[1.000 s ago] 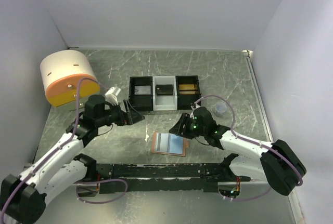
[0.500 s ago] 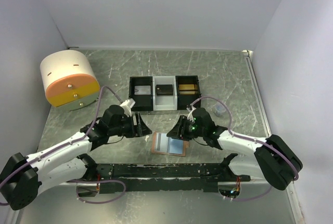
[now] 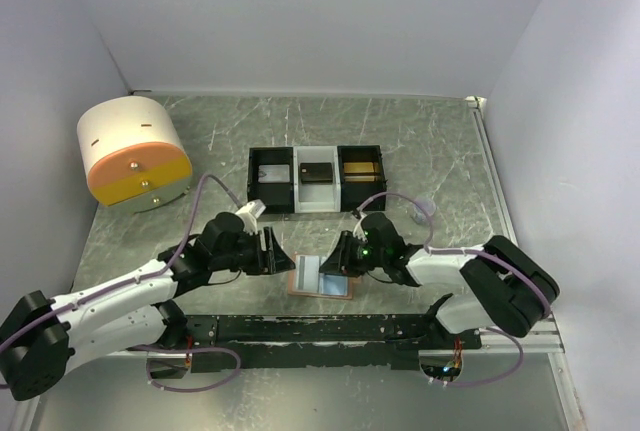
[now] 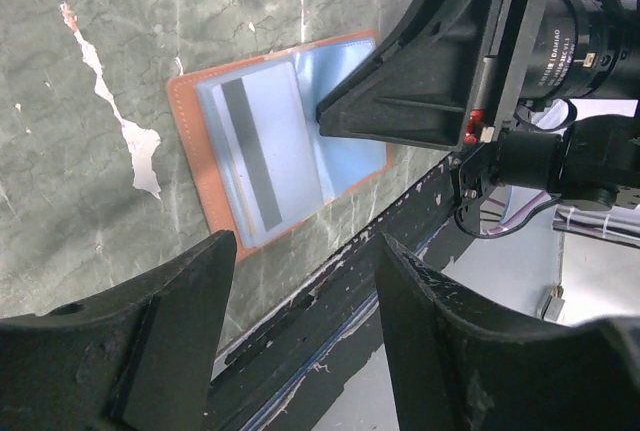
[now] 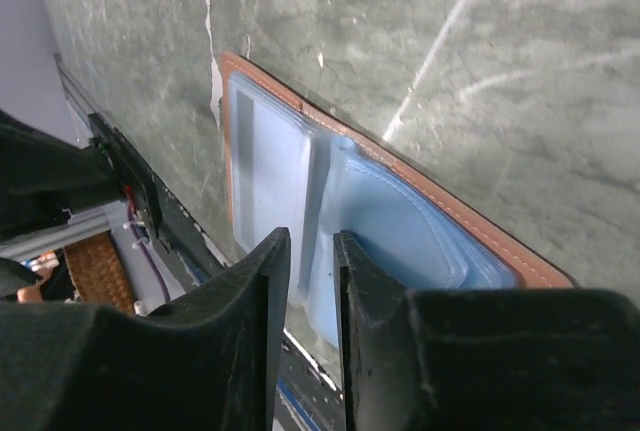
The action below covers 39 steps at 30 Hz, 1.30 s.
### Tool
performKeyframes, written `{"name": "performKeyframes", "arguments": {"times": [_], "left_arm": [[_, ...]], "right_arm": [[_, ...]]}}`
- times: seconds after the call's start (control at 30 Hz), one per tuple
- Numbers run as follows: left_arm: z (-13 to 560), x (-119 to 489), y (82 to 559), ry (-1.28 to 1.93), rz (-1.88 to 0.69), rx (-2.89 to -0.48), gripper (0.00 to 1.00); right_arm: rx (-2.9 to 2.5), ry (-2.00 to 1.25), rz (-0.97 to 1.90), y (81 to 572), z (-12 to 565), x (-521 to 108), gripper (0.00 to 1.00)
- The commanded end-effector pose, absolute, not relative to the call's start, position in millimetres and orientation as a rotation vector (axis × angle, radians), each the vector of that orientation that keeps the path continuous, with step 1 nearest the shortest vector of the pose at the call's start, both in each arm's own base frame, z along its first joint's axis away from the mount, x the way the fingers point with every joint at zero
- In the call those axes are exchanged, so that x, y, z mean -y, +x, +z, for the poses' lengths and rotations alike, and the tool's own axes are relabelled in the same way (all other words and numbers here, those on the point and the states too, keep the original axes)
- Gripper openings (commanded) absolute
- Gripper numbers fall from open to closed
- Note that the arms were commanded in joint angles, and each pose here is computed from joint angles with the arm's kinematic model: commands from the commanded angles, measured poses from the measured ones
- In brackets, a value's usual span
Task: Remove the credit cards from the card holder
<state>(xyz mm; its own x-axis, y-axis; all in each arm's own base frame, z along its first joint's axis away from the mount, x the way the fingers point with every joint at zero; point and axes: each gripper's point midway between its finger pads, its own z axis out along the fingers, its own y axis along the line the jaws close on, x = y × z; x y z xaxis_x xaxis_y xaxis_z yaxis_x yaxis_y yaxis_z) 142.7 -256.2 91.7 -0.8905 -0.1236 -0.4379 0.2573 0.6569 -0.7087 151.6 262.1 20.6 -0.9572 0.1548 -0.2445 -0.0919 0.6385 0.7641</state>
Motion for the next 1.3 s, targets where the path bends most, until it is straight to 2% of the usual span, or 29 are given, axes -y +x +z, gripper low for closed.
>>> {"name": "performKeyframes", "arguments": {"times": [0.0, 0.17, 0.27, 0.4, 0.53, 0.83, 0.93, 1.07, 1.27], "left_arm": [[96, 252, 145, 0.054, -1.114, -2.387, 0.68], [97, 244, 146, 0.021, -1.066, -2.388, 0.66], [96, 241, 147, 0.005, -1.041, -2.391, 0.65], [98, 230, 157, -0.086, -0.968, -2.369, 0.74], [106, 221, 161, -0.120, -0.928, -2.339, 0.78], [109, 214, 159, -0.158, -0.923, -2.328, 0.81], [112, 213, 159, -0.168, -0.931, -2.312, 0.85], [116, 214, 158, -0.147, -0.947, -2.302, 0.86], [119, 216, 160, -0.121, -0.935, -2.304, 0.85]], "right_arm": [[-2.645, 0.015, 0.999, 158, -4, -250, 0.24], [-2.637, -0.042, 1.022, 156, 7, -262, 0.21], [-2.581, -0.084, 0.975, 160, 25, -269, 0.24], [-2.522, -0.128, 0.998, 162, 44, -276, 0.27], [-2.504, -0.172, 1.046, 159, 55, -290, 0.29], [-2.582, 0.006, 0.983, 157, 23, -291, 0.28], [-2.607, 0.008, 0.940, 159, 14, -289, 0.27], [-2.642, -0.056, 0.946, 159, 15, -299, 0.23], [-2.623, -0.036, 0.880, 166, 16, -291, 0.24]]}}
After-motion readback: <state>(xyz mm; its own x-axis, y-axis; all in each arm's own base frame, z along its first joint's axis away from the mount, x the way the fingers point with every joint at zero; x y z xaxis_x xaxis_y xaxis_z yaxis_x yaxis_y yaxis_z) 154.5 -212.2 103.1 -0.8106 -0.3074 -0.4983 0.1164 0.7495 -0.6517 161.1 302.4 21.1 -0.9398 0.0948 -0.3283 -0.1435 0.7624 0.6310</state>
